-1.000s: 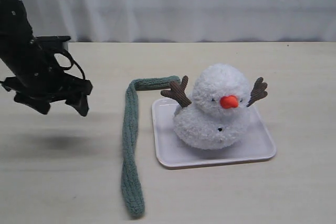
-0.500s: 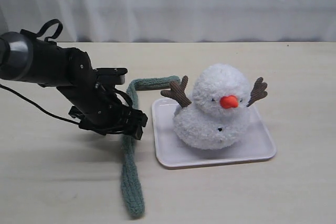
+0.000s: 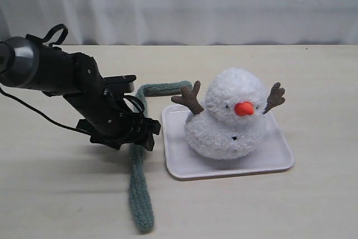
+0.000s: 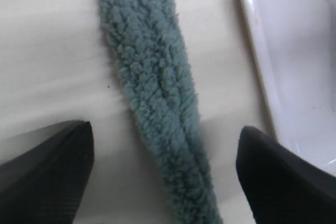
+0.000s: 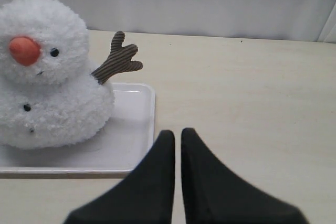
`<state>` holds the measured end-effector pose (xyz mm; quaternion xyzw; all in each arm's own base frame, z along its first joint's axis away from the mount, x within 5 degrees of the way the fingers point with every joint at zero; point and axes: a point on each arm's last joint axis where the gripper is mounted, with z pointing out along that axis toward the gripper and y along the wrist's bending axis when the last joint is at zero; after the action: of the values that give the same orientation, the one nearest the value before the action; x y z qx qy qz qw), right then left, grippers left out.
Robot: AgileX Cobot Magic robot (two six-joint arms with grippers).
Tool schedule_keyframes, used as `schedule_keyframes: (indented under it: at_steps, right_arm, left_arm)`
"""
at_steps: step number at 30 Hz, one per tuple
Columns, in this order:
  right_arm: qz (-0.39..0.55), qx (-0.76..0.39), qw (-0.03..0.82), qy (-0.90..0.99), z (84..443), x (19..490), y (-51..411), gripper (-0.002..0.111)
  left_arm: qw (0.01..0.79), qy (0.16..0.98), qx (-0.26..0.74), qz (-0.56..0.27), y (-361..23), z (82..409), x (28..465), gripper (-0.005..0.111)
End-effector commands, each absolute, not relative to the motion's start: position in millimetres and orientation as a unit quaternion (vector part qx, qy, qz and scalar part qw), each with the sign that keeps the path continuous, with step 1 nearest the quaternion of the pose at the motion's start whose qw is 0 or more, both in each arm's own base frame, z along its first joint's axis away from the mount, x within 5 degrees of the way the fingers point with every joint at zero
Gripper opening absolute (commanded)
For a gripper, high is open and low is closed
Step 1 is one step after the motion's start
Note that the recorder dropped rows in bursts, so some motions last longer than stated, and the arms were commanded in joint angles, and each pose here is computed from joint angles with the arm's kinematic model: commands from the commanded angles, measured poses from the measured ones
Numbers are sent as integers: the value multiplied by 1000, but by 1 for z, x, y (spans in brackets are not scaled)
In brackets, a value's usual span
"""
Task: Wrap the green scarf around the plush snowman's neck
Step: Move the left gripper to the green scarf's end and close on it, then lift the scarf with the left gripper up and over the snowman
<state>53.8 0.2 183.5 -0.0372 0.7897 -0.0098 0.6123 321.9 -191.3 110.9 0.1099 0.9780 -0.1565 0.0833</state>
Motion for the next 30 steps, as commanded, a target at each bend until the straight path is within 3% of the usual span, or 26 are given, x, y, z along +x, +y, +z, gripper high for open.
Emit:
schedule_keyframes:
  at_steps: [1, 10, 12, 19, 23, 30]
  right_arm:
    - [-13, -39, 612, 790, 182, 54, 0, 4]
    - [-13, -39, 612, 790, 182, 54, 0, 4]
    - [-13, -39, 612, 790, 182, 54, 0, 4]
    - [-13, -39, 612, 790, 182, 54, 0, 4]
    - [-13, -39, 612, 790, 182, 54, 0, 4]
    - [-13, -39, 612, 790, 182, 54, 0, 4]
  left_arm:
    - [44, 981, 107, -154, -192, 99, 316, 71]
    - [20, 984, 108, -143, -191, 81, 314, 69]
    - [17, 984, 116, -138, -190, 80, 314, 63]
    - [16, 982, 136, -127, -188, 80, 313, 19]
    - [20, 982, 141, -127, -188, 80, 314, 1]
    - [23, 981, 142, -127, -188, 80, 314, 0]
